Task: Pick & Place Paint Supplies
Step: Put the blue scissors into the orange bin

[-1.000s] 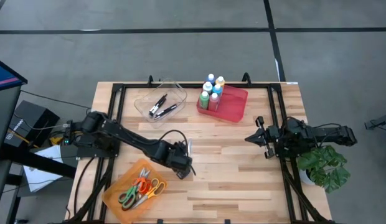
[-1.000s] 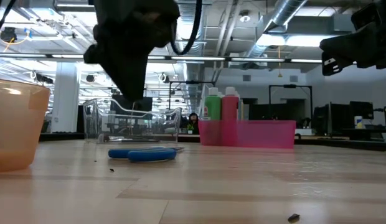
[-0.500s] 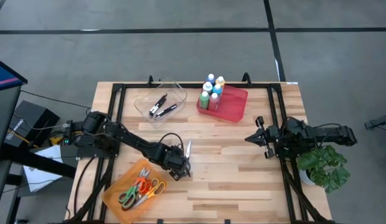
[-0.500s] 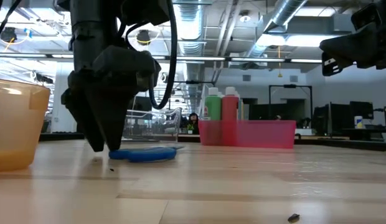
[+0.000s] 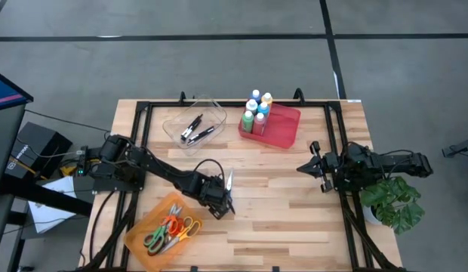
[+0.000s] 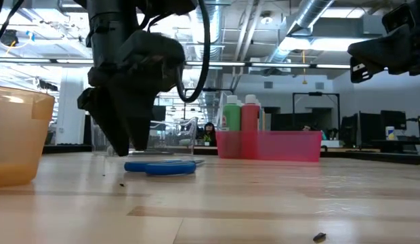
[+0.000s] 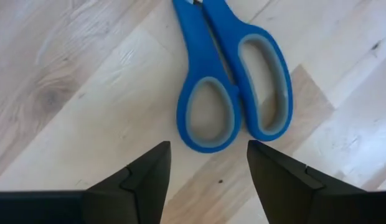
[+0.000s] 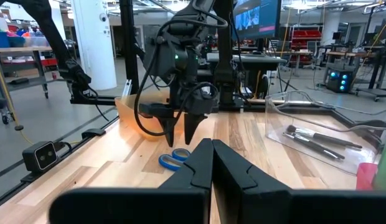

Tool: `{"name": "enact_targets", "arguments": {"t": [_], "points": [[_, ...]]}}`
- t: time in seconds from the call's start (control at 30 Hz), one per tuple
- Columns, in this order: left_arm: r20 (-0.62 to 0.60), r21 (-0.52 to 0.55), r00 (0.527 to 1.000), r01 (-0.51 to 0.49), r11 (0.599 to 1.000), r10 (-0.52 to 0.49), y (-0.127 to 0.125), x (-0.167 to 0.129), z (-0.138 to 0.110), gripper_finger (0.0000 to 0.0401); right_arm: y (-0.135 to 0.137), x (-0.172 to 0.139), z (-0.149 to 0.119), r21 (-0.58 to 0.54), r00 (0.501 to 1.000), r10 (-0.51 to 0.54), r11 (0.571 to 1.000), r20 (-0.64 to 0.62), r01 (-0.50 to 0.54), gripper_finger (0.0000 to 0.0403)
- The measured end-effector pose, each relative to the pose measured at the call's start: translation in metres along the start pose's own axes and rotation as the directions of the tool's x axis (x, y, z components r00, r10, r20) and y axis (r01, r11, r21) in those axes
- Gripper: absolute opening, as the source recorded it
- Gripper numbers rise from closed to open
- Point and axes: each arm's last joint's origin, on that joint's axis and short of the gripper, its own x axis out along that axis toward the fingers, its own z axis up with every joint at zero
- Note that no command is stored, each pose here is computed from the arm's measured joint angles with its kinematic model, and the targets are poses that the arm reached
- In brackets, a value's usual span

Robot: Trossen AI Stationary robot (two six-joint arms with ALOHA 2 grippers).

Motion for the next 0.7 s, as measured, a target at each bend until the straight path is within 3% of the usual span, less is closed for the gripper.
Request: {"name": "enact_targets", "arguments": {"t": [0.23, 0.53, 0.7], "points": [[-0.018, 0.004, 0.999, -0.046, 0.999, 0.046, 0.012, 0.006, 0.002, 0.0207, 0.0, 0.0, 0.0, 0.0, 1.0, 0.0, 1.0, 0.0, 0.0, 0.0], [0.039, -0.006, 0.999, -0.029, 1.0, 0.029, 0.015, 0.013, 0.002, 0.0206, 0.0, 0.0, 0.0, 0.0, 1.0, 0.0, 1.0, -0.001, 0.0, 0.0], [0.026, 0.0, 0.998, -0.052, 0.999, 0.052, 0.02, 0.021, -0.003, 0.0182, 0.0, 0.0, 0.0, 0.0, 1.0, 0.0, 1.0, -0.001, 0.0, 0.0]]}}
